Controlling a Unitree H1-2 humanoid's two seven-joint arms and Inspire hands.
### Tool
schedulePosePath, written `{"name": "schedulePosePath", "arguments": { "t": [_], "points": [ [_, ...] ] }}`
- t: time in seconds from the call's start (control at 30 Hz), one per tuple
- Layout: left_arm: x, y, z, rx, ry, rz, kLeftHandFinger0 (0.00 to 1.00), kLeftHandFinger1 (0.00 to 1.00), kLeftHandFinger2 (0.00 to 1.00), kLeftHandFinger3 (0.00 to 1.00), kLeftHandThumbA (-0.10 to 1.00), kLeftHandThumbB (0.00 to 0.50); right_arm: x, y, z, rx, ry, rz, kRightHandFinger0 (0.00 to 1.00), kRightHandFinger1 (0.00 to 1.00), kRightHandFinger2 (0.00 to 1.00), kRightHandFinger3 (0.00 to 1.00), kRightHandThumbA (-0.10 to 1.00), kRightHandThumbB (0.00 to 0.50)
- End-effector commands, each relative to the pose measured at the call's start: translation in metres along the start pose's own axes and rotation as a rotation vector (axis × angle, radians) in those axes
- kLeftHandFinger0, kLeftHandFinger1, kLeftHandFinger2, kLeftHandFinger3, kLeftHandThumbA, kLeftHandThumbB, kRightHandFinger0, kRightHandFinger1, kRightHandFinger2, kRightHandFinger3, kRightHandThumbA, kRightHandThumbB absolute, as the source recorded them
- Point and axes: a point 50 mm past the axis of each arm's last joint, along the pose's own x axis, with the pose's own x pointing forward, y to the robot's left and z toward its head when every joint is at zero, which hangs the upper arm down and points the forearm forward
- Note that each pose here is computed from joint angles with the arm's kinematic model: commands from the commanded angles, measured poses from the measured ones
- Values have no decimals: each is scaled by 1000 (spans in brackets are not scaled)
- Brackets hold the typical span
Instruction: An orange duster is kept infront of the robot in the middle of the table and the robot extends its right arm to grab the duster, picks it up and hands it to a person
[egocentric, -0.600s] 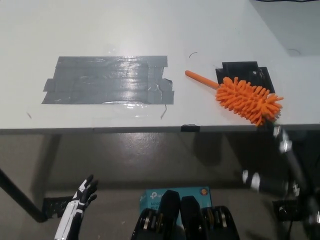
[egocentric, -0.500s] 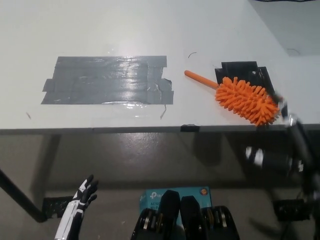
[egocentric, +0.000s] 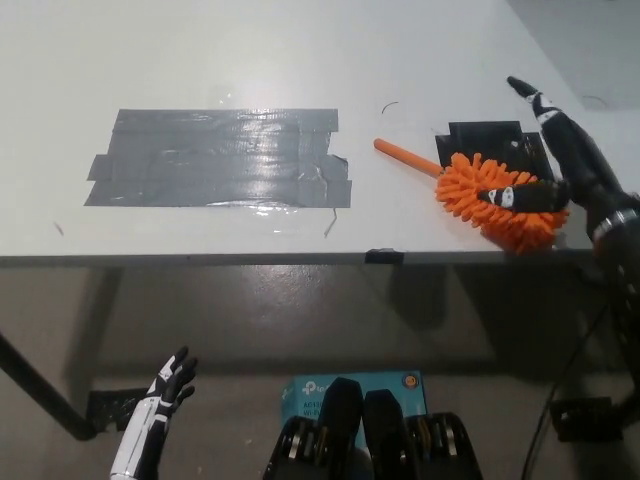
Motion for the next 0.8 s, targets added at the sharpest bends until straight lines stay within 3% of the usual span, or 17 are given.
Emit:
{"name": "schedulePosePath", "arguments": {
  "t": [0.0,0.27,0.37,0.53,0.63,0.77],
  "points": [
    [3,4,8,20,-57,-10,1000,1000,1000,1000,1000,131,23,-10,5,-101,142,44,1000,1000,1000,1000,1000,363],
    [6,4,11,22,-56,-11,1000,1000,1000,1000,1000,141,54,23,-13,-58,237,194,1000,1000,1000,1000,1000,398],
    [8,4,12,18,-59,-10,1000,1000,1000,1000,1000,151,61,34,-18,-16,248,242,1000,1000,1000,1000,1000,387],
    [10,5,14,31,-60,-10,1000,1000,1000,1000,1000,155,62,43,-22,60,241,287,1000,1000,1000,1000,1000,449],
    [10,5,14,31,-62,-9,1000,1000,1000,1000,1000,144,62,46,-24,22,250,302,1000,1000,1000,1000,1000,450],
    [11,5,14,28,-62,-7,1000,1000,1000,1000,990,142,68,49,-37,3,334,313,1000,1000,1000,1000,1000,408]
  ]
}}
